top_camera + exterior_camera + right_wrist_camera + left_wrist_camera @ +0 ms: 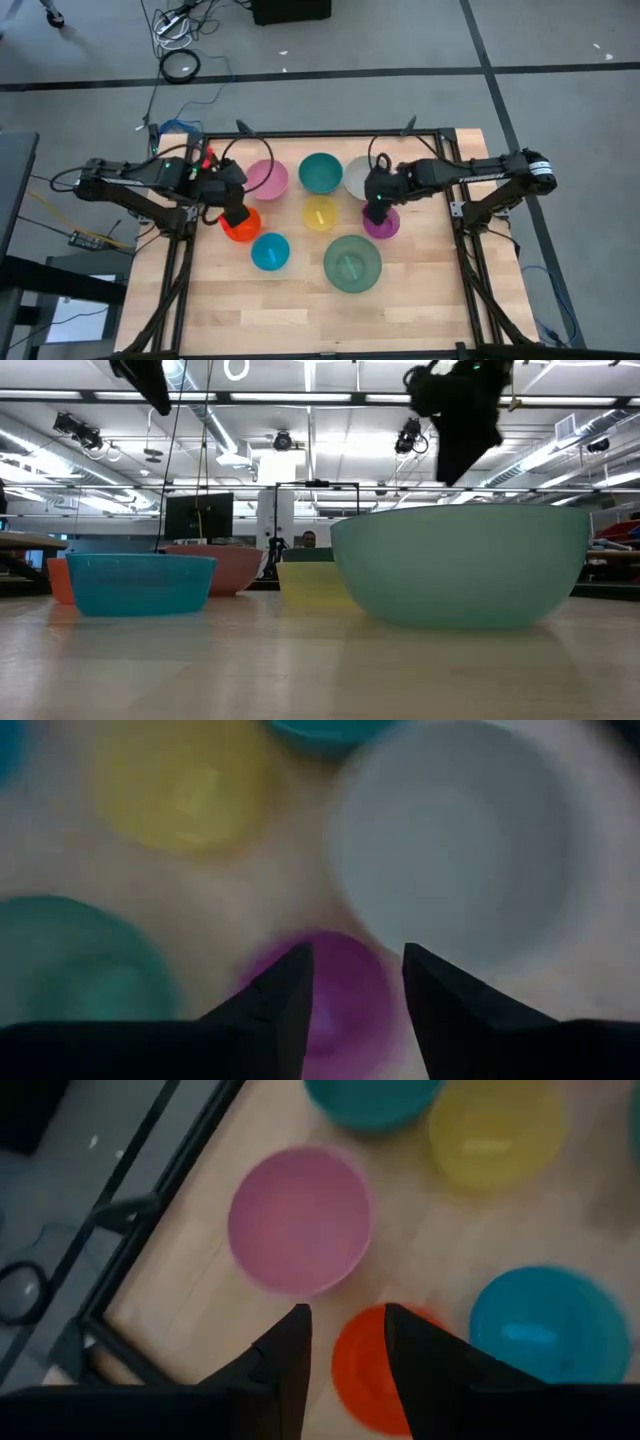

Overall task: Nest bowls inside each other
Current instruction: Stack the gray bowl on top of the light green bowl

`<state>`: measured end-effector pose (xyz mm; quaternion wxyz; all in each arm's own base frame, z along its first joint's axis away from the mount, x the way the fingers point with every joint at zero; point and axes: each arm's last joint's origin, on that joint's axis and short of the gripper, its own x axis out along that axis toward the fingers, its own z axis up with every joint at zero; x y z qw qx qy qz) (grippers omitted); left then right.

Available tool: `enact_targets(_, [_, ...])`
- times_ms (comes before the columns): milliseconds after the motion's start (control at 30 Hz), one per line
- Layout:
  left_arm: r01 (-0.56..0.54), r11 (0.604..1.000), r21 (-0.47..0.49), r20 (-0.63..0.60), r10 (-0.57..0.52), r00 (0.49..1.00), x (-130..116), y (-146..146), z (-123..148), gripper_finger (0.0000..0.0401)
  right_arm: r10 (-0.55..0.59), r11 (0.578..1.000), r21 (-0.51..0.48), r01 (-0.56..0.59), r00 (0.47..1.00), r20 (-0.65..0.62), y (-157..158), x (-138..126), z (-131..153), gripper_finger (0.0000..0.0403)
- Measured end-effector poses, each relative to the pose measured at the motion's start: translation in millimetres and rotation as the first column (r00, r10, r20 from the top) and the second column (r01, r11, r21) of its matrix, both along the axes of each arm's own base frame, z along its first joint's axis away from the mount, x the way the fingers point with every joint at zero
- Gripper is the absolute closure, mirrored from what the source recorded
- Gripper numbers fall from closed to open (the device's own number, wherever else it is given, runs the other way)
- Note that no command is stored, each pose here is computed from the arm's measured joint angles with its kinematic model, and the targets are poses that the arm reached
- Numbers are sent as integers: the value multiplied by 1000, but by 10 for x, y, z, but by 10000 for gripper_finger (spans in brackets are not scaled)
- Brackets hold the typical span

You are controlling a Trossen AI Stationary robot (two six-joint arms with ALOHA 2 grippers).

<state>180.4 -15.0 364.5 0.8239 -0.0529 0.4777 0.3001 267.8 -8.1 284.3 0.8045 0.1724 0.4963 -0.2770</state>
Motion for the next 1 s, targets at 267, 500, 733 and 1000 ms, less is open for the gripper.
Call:
enact_targets(267, [42,998,52,50,-45,998,34,5,44,265,-37,999,35,34,993,114,-443,71,-218,233])
enact_targets(500, [27,995,93,51,-31,998,30,16,50,265,-13,999,52,3,981,195,-585,102,-290,218])
enact_targets(733, [12,992,123,55,-19,998,28,24,55,265,3,999,50,-15,970,243,-523,111,-515,220])
enact_targets(1000, [8,991,130,56,-16,998,28,26,56,265,-13,1000,31,7,977,214,-500,28,-765,220])
